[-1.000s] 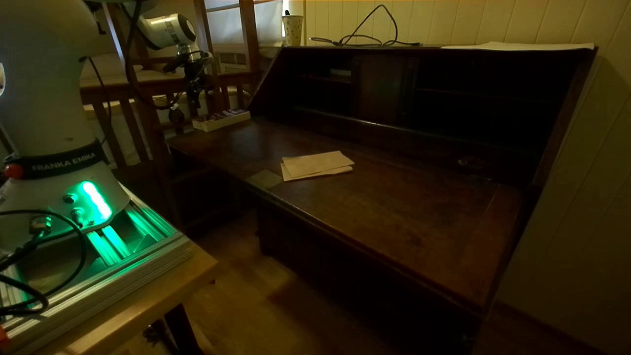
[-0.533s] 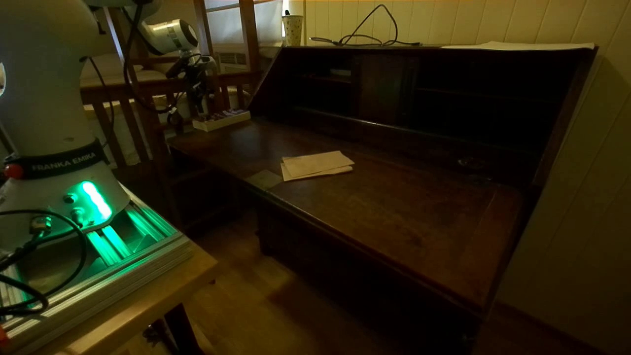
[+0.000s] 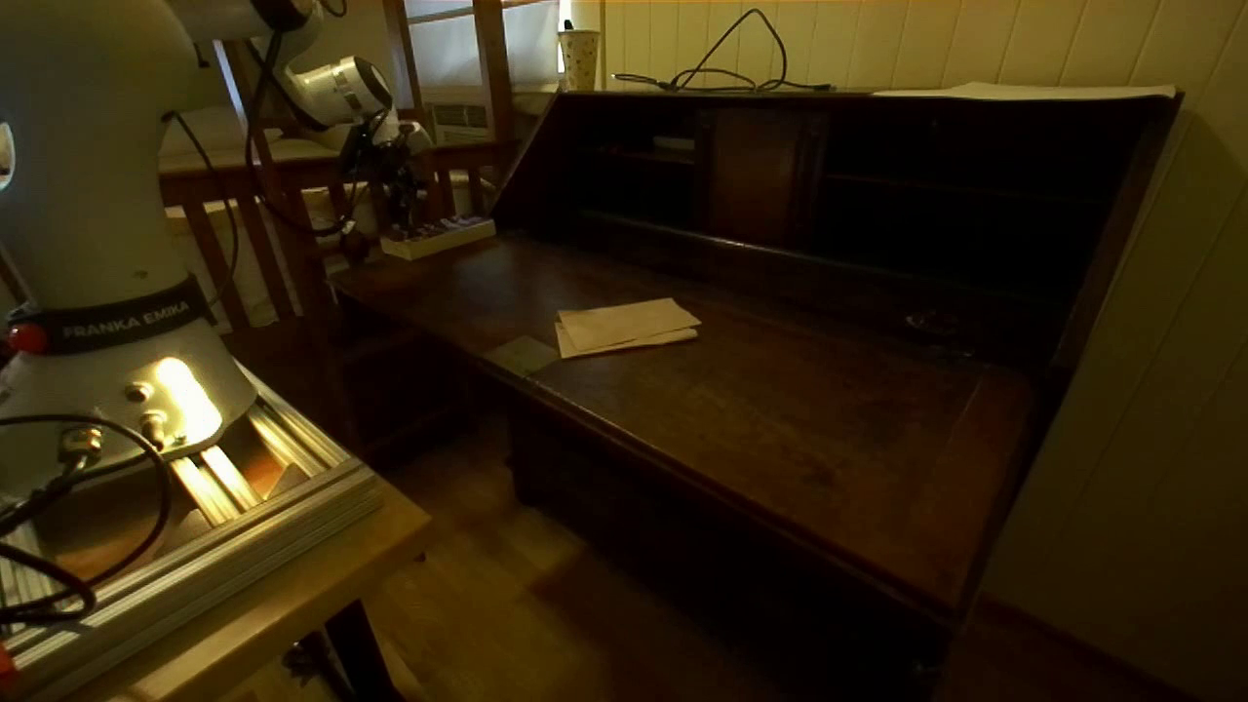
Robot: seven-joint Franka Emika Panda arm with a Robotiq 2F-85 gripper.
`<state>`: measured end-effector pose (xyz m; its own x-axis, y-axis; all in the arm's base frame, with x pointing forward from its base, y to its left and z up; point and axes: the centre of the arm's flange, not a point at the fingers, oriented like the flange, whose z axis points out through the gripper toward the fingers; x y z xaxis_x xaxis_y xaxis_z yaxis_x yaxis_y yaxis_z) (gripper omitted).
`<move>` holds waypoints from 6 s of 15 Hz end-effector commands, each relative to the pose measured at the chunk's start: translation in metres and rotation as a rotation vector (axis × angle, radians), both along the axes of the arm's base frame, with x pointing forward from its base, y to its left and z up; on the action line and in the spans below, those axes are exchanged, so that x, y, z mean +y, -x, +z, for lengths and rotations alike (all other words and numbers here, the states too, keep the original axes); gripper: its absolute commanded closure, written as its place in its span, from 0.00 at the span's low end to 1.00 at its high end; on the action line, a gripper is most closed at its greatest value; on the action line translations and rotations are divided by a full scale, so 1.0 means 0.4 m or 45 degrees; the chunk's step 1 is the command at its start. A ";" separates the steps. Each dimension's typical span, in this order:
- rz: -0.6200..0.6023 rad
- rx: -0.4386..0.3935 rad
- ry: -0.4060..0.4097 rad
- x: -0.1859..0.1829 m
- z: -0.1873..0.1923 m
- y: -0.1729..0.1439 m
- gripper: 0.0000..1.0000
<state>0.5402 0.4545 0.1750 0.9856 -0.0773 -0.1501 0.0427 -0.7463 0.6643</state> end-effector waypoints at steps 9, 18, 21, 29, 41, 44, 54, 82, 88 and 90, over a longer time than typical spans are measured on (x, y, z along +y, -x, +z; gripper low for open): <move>-0.059 0.055 0.244 -0.020 -0.083 -0.007 0.00; -0.154 0.074 0.266 -0.084 -0.106 0.028 0.00; -0.199 0.083 0.268 -0.116 -0.122 0.033 0.00; -0.291 0.072 0.303 -0.163 -0.132 0.029 0.36; -0.138 -0.073 0.187 -0.060 0.003 0.013 0.90; -0.045 -0.195 0.065 -0.017 0.068 0.018 0.90; 0.234 -0.672 -0.374 0.021 0.270 0.116 0.90; -0.232 -1.515 -0.416 -0.269 0.655 0.332 0.90; -0.464 -1.623 -0.361 -0.359 0.710 0.326 0.65; -0.529 -1.658 -0.343 -0.418 0.729 0.333 0.65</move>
